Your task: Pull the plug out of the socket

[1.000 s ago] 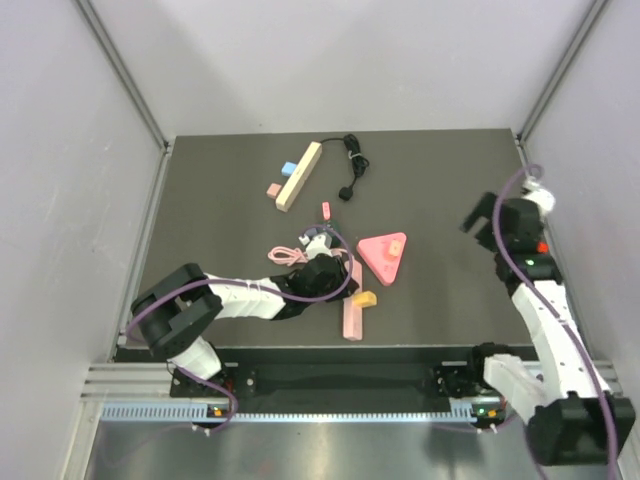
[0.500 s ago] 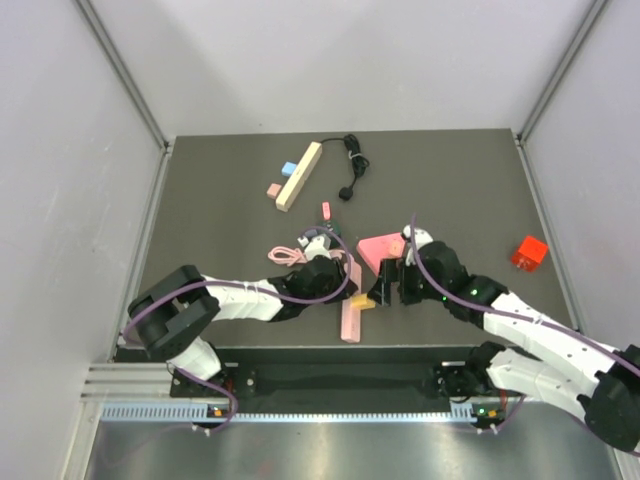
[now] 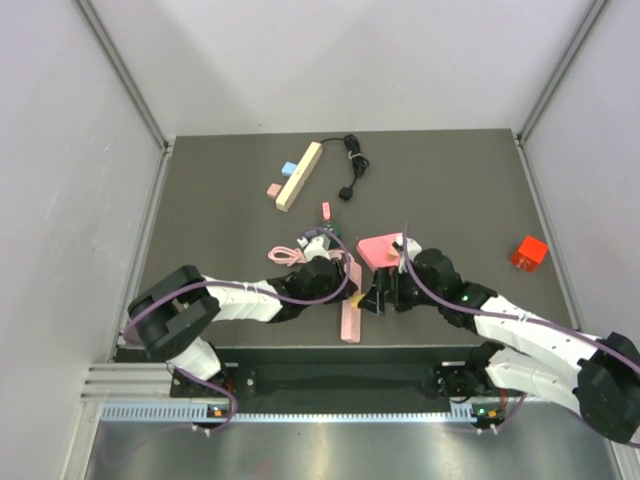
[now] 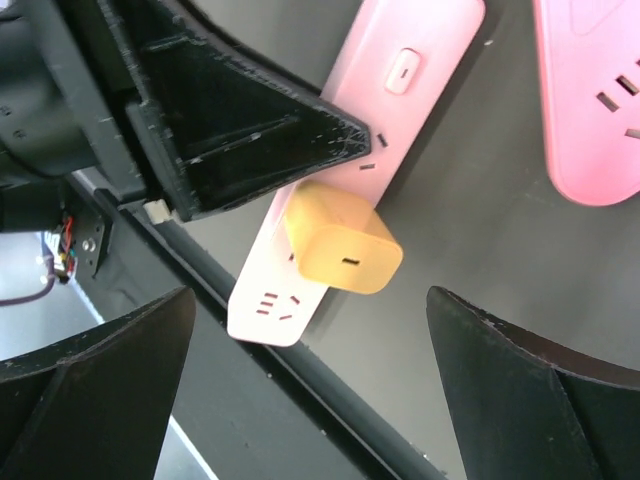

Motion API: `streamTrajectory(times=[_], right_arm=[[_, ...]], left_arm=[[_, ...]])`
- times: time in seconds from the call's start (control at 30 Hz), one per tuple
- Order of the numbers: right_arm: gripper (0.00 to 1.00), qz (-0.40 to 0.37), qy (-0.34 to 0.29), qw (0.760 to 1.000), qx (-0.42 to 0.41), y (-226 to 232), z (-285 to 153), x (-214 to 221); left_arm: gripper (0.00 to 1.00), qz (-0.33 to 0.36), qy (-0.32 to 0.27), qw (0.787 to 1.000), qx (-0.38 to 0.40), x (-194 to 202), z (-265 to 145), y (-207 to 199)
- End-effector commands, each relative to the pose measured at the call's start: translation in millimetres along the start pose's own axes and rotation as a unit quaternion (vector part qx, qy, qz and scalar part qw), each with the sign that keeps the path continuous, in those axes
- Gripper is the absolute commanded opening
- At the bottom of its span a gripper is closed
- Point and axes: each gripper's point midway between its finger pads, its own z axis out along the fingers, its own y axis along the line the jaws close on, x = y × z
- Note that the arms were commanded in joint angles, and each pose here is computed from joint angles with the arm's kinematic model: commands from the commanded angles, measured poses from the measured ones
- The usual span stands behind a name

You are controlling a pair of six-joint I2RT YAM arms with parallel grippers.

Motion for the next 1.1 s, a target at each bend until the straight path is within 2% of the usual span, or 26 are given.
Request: streamTrajectory(times=[0.0,0.4,0.73,1.07], right_arm=[[0.98,-0.001,-0.021,1.000,-0.006,4,6,-9],[0.87,0.053,-0.043,0.998,-0.001,-2,15,-12],[0.84,0.090,-0.041,0.995,-0.023,1,23,-8],[0.70,0.106,-0.036,0.993,-0.030,0,26,-2]], left_arm=[[0.00,0.009,0.025,1.000,-0.009,14,-5,13],[0.00,-0.004,0.026,1.000,-0.003,17,-7,13],[0.00,-0.005,0.023,1.000,-0.003,16,-9,14],[0.00,-0.003,0.021,1.000,-0.004,14,-9,14]])
